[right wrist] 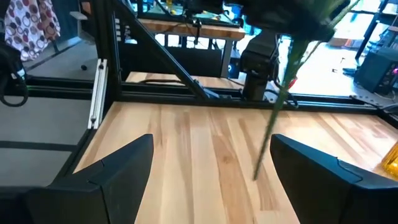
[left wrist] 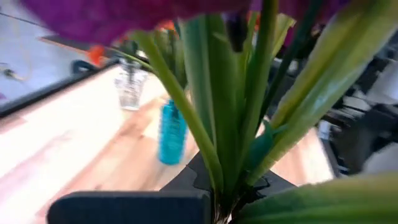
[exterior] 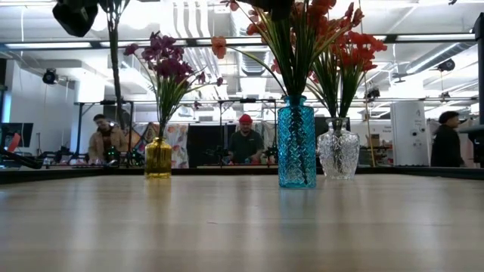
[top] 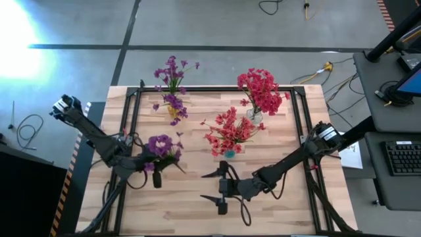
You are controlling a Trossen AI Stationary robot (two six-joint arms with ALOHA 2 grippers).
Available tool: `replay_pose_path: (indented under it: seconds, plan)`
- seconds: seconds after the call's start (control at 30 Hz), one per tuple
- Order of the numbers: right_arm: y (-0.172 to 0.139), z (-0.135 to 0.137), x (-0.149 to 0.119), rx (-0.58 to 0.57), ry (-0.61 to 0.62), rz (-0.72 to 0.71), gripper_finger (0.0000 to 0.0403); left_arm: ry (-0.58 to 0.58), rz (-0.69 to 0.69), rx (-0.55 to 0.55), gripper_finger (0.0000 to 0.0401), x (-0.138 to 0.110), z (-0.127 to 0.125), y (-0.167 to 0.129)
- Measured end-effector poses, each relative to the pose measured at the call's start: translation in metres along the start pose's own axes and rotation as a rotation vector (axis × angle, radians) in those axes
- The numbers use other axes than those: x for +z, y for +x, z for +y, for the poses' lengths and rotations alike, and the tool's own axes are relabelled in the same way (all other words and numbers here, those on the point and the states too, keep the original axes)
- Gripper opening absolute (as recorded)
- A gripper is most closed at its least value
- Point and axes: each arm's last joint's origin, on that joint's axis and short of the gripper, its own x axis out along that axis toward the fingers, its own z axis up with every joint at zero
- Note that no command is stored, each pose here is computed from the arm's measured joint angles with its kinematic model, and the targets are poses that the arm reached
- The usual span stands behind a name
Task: Sort flowers into vase by color
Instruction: Put the violet flowers into the yellow vase
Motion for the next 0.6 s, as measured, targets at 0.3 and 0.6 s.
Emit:
replay_pose_path:
  seconds: [0.3,0.6]
  plan:
    - [-0.005,0.001,0.004,0.010,0.001,0.010,0.0309,0.032,-0.065,0.159,0.0001,0.014,0.026,-0.018]
    - [-0.019,-0.006,0.017,0.006,0.034,0.084,0.0304,0.088,-0.157,0.333,0.0001,0.039,0.055,-0.025]
